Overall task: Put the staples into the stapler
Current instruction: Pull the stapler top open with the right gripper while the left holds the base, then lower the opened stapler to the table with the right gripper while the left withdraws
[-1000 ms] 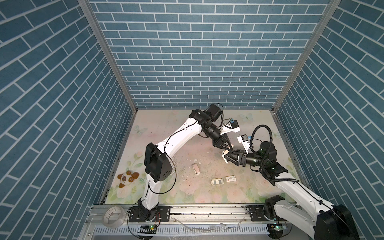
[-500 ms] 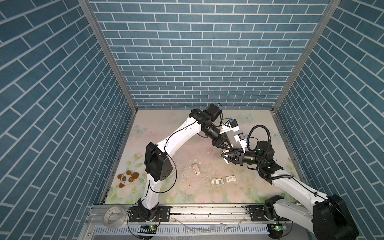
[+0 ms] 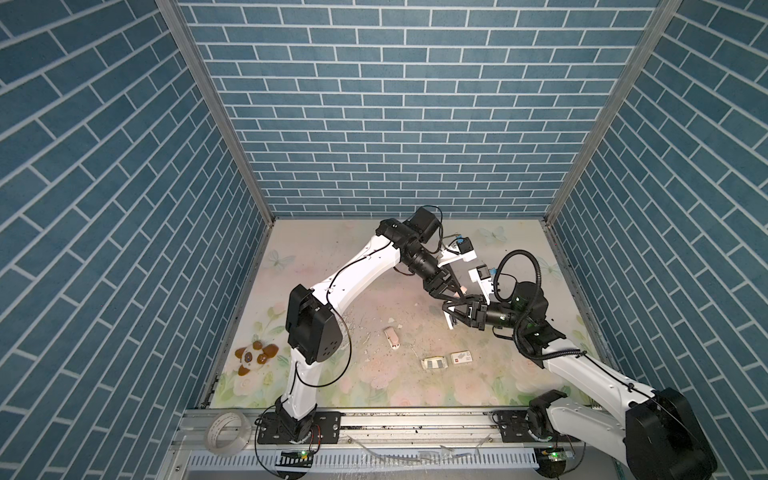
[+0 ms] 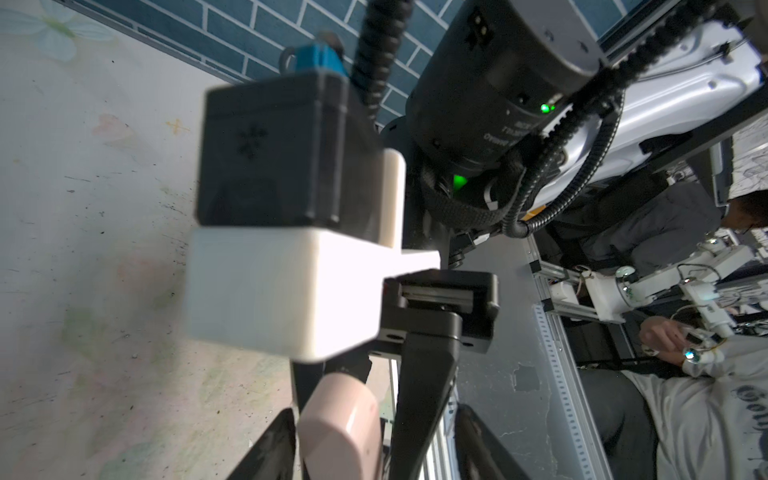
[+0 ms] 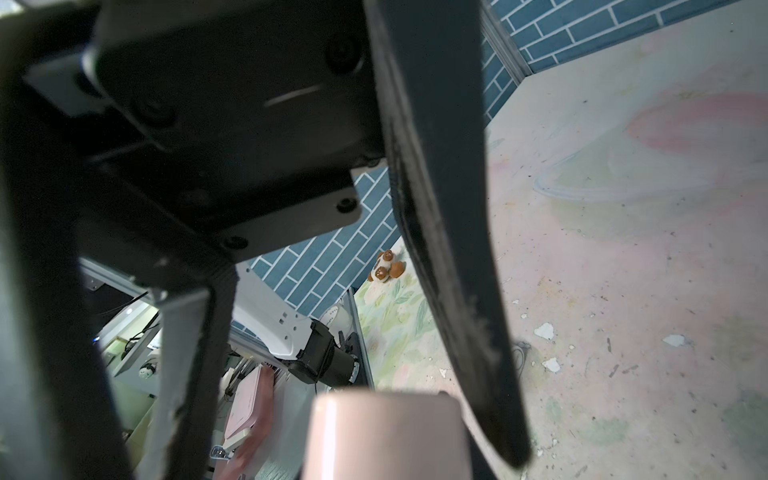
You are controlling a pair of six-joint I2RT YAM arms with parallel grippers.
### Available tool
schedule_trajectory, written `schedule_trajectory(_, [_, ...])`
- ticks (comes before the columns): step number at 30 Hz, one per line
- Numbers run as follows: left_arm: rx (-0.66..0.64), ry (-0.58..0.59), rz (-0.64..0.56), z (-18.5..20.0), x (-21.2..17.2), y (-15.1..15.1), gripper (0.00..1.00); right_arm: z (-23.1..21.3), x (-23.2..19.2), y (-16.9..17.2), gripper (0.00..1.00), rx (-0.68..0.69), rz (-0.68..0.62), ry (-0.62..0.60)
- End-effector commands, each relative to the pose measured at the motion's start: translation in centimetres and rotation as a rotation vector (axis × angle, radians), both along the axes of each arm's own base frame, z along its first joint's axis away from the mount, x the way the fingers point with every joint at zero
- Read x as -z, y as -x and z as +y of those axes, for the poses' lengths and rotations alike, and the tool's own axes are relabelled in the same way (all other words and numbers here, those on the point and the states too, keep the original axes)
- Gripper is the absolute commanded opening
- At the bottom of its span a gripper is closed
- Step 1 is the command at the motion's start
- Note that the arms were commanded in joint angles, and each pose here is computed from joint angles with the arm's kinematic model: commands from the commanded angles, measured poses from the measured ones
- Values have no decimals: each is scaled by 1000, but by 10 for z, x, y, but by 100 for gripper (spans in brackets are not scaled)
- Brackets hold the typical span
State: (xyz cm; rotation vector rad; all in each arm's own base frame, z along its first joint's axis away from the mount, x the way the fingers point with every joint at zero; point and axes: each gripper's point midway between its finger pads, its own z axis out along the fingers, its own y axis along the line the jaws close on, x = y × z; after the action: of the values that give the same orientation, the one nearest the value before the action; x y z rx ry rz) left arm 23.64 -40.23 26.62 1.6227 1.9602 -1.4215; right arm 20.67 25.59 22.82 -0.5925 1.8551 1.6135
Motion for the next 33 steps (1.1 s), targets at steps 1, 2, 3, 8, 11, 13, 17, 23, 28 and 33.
schedule_trajectory(1, [-48, 16, -91, 10, -15, -10, 71, 0, -9, -11, 19, 45, 1, 7])
schedule_trajectory(2, [-63, 15, -102, 13, -16, -14, 73, -1, -7, -12, 19, 52, 2, 15])
schedule_trajectory(3, [-80, 13, -109, 17, -18, -19, 75, -1, -5, -14, 18, 60, 7, 26])
schedule_trajectory(8, [-182, -41, -185, 45, -17, -45, 84, -7, 17, -27, 17, 138, 41, 141])
schedule_trajectory(11, [-280, -127, -280, 68, -5, -67, 84, -13, 34, -40, 17, 205, 58, 241])
schedule_trajectory(13, [-325, -197, -370, 84, 7, -75, 85, -19, 49, -49, 17, 250, 74, 324])
schedule_trajectory(17, [-370, -324, -516, 114, 36, -82, 92, -32, 78, -71, 17, 336, 97, 490])
schedule_trajectory(23, [-371, -433, -606, 144, 71, -77, 94, -45, 120, -95, 17, 408, 143, 676])
schedule_trajectory(28, [-368, -422, -646, 151, 80, -70, 95, -47, 148, -104, 17, 429, 156, 810])
schedule_trajectory(33, [-391, -398, -668, 152, 80, -69, 96, -48, 168, -110, 19, 460, 158, 929])
